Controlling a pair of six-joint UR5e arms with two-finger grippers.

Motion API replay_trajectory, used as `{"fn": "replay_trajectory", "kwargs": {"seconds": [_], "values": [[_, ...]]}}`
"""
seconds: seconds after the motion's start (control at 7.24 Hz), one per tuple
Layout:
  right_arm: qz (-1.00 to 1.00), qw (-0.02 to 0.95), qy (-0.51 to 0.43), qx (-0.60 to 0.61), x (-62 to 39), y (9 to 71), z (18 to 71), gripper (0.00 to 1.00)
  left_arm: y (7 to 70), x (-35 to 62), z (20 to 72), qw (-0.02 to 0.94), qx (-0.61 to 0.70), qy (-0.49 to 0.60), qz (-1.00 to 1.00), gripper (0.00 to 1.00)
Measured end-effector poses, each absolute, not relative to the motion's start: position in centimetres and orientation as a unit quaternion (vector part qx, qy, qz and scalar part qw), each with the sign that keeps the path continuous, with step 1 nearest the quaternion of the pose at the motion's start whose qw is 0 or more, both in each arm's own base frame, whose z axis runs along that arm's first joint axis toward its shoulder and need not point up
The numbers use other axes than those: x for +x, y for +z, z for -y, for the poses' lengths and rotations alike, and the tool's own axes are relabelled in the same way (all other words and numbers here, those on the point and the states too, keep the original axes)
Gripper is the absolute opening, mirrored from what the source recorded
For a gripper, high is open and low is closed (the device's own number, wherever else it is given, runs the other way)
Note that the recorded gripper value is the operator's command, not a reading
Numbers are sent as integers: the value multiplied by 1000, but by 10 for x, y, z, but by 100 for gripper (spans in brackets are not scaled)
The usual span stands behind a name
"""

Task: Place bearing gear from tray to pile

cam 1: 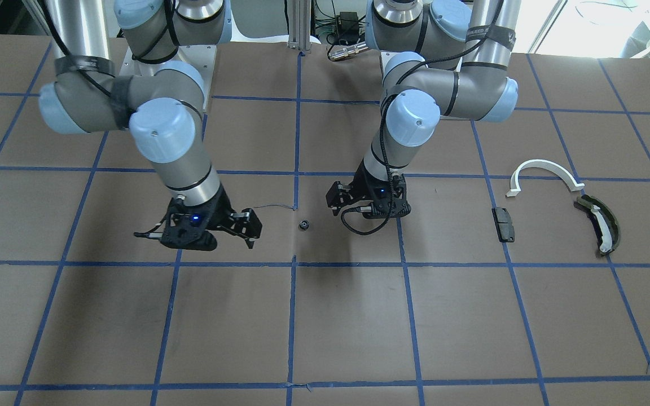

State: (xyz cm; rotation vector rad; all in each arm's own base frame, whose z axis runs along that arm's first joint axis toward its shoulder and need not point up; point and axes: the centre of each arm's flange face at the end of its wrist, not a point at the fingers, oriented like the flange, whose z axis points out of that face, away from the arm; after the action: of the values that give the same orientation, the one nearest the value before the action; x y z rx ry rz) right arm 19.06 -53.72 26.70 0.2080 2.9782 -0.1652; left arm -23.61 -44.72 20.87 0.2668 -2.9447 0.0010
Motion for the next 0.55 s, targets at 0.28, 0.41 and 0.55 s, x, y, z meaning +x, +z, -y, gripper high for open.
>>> {"fn": "replay_trajectory", "kwargs": {"seconds": [0.28,0.41,0.55], "values": [[-996,60,-52,37,76,287,552,100,197,-288,441,89,96,7,991,100],[-997,52,-55,-7,13,291,553,100,189,-301,443,81,95,7,992,100],[-996,44,-58,-60,-48,292,549,100,178,-307,447,72,94,5,993,100]]}}
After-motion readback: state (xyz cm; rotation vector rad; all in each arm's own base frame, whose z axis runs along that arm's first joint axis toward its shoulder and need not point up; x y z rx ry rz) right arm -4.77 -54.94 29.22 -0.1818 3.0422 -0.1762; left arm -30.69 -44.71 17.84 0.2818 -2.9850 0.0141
